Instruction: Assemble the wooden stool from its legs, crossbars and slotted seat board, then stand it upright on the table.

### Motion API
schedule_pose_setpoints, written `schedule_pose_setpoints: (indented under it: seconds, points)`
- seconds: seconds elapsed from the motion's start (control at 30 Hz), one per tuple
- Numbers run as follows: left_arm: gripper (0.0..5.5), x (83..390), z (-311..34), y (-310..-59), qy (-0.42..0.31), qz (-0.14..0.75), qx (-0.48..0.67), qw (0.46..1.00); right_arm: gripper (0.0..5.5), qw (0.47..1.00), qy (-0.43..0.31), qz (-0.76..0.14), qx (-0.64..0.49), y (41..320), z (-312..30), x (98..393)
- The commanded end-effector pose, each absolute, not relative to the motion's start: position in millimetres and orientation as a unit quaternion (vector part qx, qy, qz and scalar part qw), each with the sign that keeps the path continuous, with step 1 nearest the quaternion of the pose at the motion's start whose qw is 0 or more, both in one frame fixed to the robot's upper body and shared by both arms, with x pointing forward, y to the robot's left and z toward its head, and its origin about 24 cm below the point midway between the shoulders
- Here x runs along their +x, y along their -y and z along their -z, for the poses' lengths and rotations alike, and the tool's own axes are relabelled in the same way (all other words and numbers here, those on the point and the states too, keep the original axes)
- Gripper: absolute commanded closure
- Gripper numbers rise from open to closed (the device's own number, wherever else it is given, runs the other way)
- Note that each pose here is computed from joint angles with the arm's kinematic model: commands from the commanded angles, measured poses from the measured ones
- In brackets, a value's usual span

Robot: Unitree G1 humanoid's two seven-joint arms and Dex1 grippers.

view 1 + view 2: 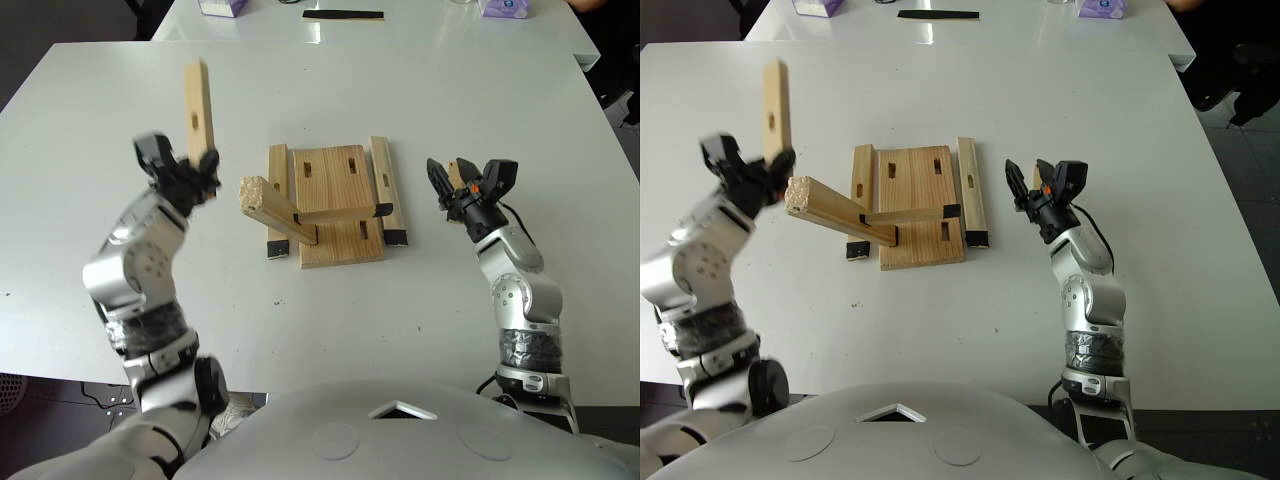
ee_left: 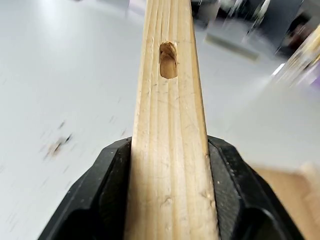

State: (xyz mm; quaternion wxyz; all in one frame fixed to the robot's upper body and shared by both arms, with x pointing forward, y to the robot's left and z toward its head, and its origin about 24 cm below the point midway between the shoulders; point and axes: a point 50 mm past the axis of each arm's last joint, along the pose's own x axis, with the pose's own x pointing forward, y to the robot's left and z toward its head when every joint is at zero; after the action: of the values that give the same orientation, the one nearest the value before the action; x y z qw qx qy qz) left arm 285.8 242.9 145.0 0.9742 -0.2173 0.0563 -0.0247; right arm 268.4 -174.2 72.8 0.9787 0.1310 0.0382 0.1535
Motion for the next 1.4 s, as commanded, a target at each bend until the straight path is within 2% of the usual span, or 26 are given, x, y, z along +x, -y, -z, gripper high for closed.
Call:
schedule_pose_setpoints:
  seconds: [0.03,0.13,0.23,0.37,0.43,0.6,0.7,0.77,1.13,1.4]
  points:
    - [3.47,293,-268,-249,0.194,0.202,-0.309,0.909,1.98,0.972,0.062,-0.221,0.052,168,-163,310]
    - [3.47,280,-300,-233,0.236,0.333,-0.289,0.866,1.98,0.963,0.112,-0.243,0.009,161,-210,325]
    - [3.47,268,-306,-220,0.229,0.442,-0.246,0.832,1.98,0.951,0.149,-0.266,-0.046,155,-237,334]
    - [3.47,261,-301,-208,0.182,0.537,-0.219,0.794,1.98,0.917,0.194,-0.346,0.042,140,-274,330]
    - [3.47,260,-296,-203,0.158,0.563,-0.210,0.784,1.98,0.893,0.188,-0.398,0.095,133,-285,324]
    - [3.47,255,-280,-189,0.115,0.615,-0.181,0.758,1.98,0.801,0.135,-0.555,0.177,122,-292,297]
    - [3.47,253,-272,-184,0.095,0.632,-0.167,0.751,1.98,0.744,0.149,-0.627,0.176,119,-301,275]
    - [3.47,250,-268,-180,0.089,0.645,-0.156,0.743,1.98,0.724,0.151,-0.651,0.173,117,-303,268]
    - [3.47,248,-261,-176,0.074,0.672,-0.123,0.726,1.98,0.697,0.100,-0.692,0.161,109,-302,262]
    - [3.47,246,-254,-177,0.065,0.684,-0.118,0.717,1.98,0.688,0.092,-0.700,0.167,101,-304,263]
